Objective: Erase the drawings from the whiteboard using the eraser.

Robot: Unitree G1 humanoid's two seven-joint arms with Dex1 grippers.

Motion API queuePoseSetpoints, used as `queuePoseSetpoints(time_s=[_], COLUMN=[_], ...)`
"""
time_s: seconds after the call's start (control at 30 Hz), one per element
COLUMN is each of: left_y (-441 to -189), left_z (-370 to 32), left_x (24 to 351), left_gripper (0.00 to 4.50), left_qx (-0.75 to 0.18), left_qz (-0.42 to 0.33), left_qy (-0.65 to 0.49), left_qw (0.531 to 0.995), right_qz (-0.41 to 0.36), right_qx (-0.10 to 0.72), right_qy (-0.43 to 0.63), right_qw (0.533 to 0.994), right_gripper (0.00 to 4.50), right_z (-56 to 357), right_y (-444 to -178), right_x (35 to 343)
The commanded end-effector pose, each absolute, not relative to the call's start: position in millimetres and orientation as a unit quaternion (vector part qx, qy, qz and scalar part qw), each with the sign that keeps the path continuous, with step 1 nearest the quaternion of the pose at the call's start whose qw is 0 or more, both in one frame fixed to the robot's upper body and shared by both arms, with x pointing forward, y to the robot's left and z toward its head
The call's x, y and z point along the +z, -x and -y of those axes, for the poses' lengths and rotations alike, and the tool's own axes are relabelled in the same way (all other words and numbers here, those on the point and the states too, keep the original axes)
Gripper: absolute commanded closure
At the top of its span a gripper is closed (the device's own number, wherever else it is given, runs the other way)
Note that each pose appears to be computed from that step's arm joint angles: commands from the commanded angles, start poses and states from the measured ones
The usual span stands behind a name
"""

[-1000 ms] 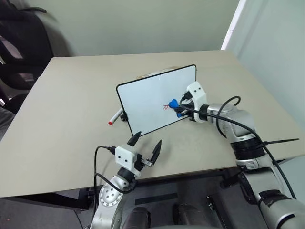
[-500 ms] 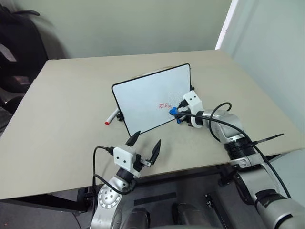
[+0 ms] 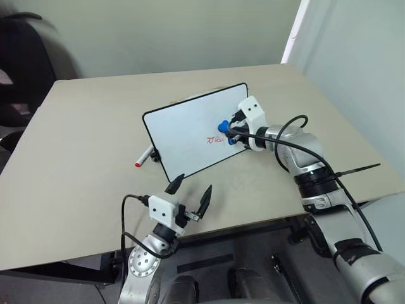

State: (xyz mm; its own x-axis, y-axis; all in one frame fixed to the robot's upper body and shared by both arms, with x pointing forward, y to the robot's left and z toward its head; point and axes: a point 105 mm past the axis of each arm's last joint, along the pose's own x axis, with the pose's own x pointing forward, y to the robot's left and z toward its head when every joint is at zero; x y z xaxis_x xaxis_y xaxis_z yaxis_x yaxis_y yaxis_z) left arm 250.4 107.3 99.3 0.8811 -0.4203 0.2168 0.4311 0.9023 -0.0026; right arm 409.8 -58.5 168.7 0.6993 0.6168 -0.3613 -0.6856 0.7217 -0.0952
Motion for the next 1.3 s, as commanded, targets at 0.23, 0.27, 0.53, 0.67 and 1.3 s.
queuePoseSetpoints(time_s=[0.23,0.27,0.53,0.67,1.3], left_y=[-247,-247,-249,-249,-246], left_z=[-107,-107,-109,-108,-108], left_x=[114,114,116,116,118], left_gripper=[0.0,0.0,0.0,0.0,0.0], left_qx=[-0.216,-0.216,-0.217,-0.219,-0.219], left_qz=[0.135,0.135,0.137,0.137,0.138], left_qy=[0.031,0.03,0.028,0.027,0.027], left_qw=[0.966,0.966,0.966,0.966,0.966], right_qz=[-0.217,-0.22,-0.164,-0.12,-0.205], right_qx=[0.341,0.341,0.334,0.34,0.334], right_qy=[0.133,0.133,0.128,0.12,0.129], right_qw=[0.905,0.904,0.919,0.925,0.911], right_gripper=[4.12,4.12,4.12,4.12,4.12], right_z=[59,59,57,50,46], right_y=[-403,-403,-412,-413,-402], right_x=[113,110,155,194,129])
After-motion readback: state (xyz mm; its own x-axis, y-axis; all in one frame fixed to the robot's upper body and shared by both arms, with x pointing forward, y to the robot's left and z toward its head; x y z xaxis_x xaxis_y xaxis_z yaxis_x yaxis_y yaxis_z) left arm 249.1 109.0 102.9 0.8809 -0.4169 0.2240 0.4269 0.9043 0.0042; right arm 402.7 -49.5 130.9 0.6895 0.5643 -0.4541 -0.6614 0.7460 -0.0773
